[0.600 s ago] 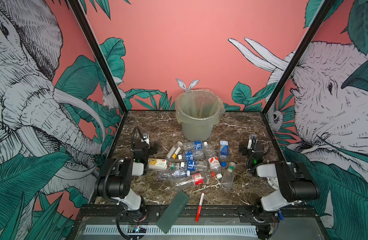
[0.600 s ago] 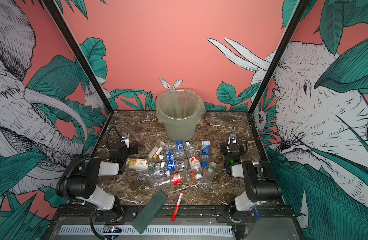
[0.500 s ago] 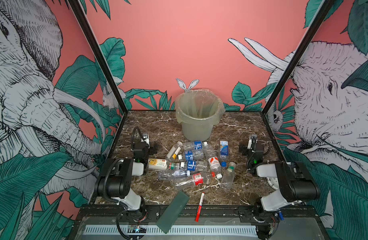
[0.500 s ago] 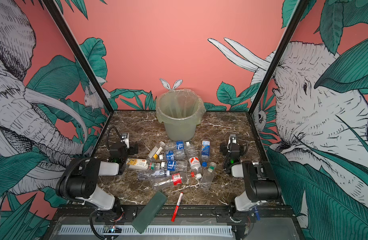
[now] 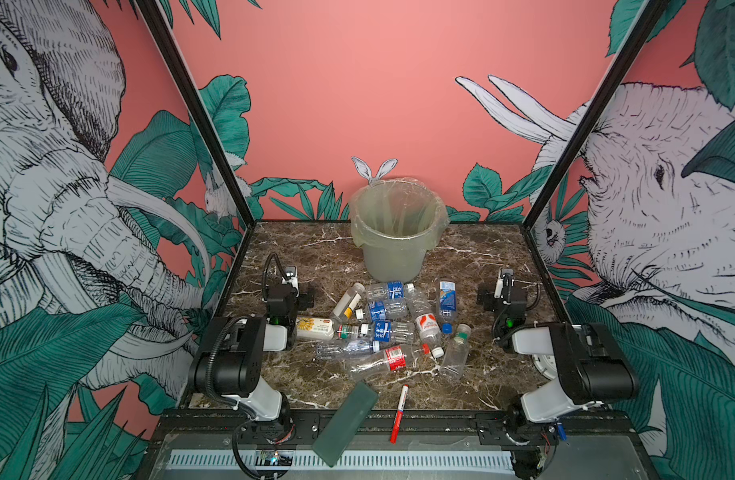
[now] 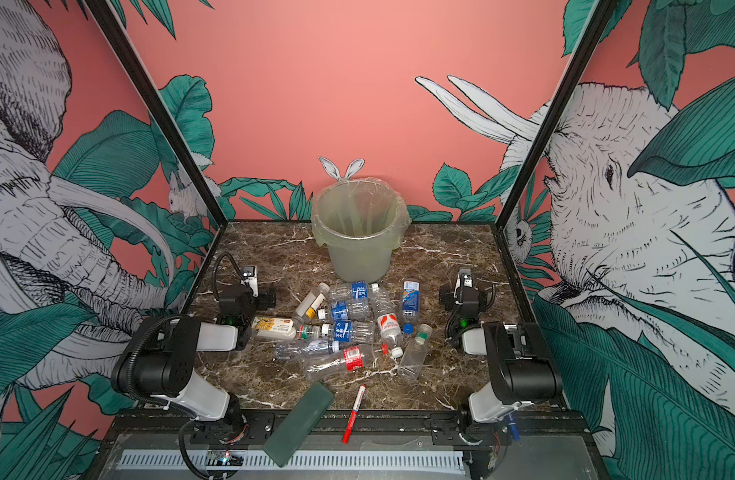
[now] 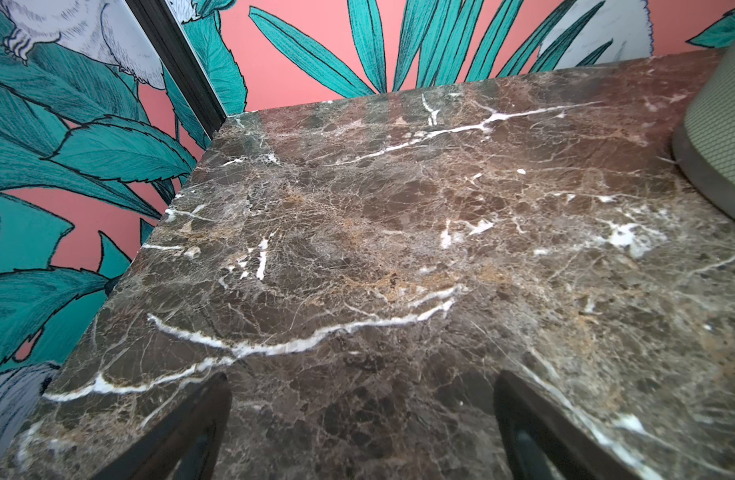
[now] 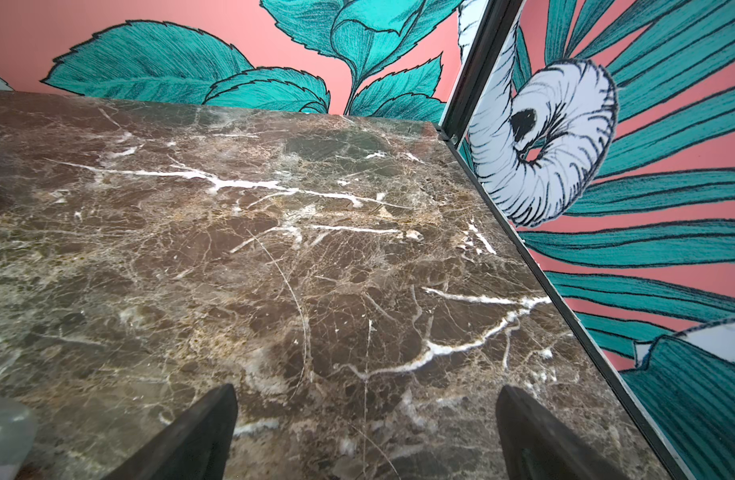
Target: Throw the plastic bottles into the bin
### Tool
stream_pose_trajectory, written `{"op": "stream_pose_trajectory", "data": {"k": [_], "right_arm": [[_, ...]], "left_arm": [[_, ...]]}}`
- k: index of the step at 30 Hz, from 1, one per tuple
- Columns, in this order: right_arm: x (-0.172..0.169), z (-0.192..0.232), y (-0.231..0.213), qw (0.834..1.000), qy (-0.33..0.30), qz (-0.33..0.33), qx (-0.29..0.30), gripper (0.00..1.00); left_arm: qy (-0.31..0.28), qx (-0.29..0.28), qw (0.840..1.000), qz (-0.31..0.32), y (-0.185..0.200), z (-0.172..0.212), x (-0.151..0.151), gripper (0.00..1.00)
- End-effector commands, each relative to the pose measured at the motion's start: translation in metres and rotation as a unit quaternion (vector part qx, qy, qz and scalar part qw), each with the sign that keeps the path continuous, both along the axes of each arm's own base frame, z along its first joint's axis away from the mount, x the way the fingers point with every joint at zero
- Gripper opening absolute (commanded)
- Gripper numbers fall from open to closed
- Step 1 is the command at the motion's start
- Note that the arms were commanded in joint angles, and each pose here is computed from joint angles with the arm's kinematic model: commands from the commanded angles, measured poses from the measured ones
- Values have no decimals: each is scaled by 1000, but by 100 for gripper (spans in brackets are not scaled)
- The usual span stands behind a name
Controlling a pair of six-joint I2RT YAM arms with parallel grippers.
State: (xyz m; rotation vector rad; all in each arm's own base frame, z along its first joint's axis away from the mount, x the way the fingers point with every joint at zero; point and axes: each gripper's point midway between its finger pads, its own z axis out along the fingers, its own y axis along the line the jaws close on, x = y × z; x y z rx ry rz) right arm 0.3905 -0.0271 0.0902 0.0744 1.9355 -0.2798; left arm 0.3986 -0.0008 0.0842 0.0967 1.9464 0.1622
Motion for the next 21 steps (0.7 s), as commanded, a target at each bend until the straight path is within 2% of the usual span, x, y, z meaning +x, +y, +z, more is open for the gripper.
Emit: {"op": "stream_pose_trajectory", "data": {"k": [1,14,17,19,21], "right_arm": [[3,6,3,1000,-18,4,4,99],[2,8,2,1000,-23,0,2,99],[-4,10,-3,999,-36,-15,2,99],[-10,15,-9,998,-54,-34,3,99],[-14,22,-12,997,-61,-42,2,99]], "left_arm": [[-13,3,1000,-1,-1,11,3,100],[-15,2,1000,-1,-1,12,2,100],[-37,2,997,63,20,23,-6,100],[-41,1,997,61,19,25,-7,100],[-37,16,995,93,27,30,-9,100]]}}
